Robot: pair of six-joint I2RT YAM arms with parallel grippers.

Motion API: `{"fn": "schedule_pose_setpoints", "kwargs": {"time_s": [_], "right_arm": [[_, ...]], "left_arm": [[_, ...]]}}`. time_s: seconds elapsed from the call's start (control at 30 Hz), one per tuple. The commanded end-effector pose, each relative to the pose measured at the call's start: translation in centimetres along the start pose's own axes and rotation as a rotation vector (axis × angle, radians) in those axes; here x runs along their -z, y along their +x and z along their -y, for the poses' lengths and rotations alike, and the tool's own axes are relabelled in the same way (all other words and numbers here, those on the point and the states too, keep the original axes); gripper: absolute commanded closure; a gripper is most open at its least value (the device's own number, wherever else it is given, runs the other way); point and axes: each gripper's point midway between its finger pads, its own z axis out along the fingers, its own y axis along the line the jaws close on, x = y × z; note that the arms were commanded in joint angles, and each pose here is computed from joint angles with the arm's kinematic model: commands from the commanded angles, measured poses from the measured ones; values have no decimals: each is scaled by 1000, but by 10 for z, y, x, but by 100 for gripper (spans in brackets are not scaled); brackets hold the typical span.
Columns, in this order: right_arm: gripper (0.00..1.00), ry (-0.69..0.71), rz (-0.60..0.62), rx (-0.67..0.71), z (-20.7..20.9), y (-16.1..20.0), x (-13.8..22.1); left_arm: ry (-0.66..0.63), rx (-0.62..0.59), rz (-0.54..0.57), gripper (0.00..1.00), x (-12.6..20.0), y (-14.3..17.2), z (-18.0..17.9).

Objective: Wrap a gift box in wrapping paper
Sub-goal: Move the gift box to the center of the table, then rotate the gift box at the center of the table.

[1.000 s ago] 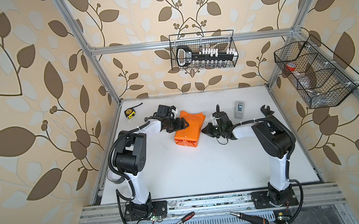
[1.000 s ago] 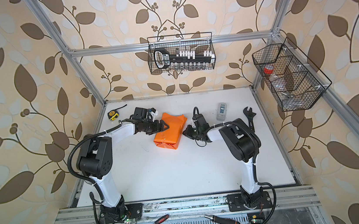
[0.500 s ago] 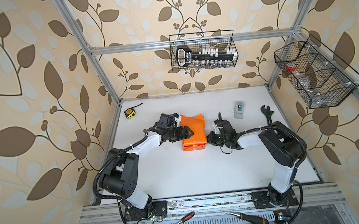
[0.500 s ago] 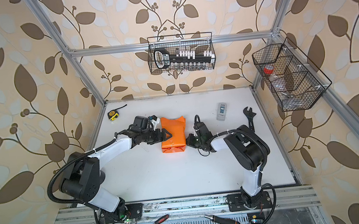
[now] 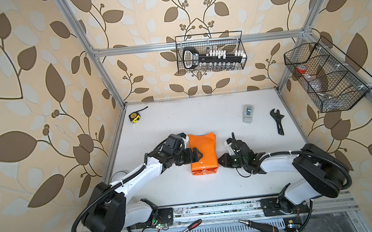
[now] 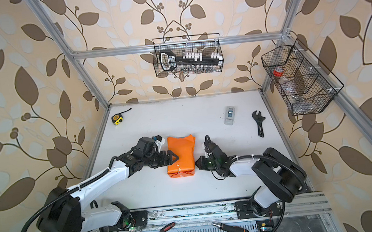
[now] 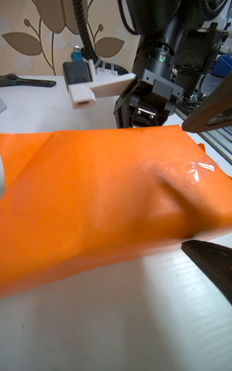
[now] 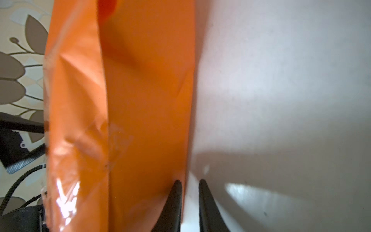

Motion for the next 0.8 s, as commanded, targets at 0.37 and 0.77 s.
{"fn": "schedule_pose_setpoints", "kwargs": {"time_s": [0.37, 0.77], "right_arm": [[36, -133, 150, -48, -34, -65, 65], [42, -69, 53, -28, -42, -113, 13]], "left_arm": [[-157, -43, 104, 1, 24, -59, 0], [-180, -2, -39, 4, -35, -94, -15]]}}
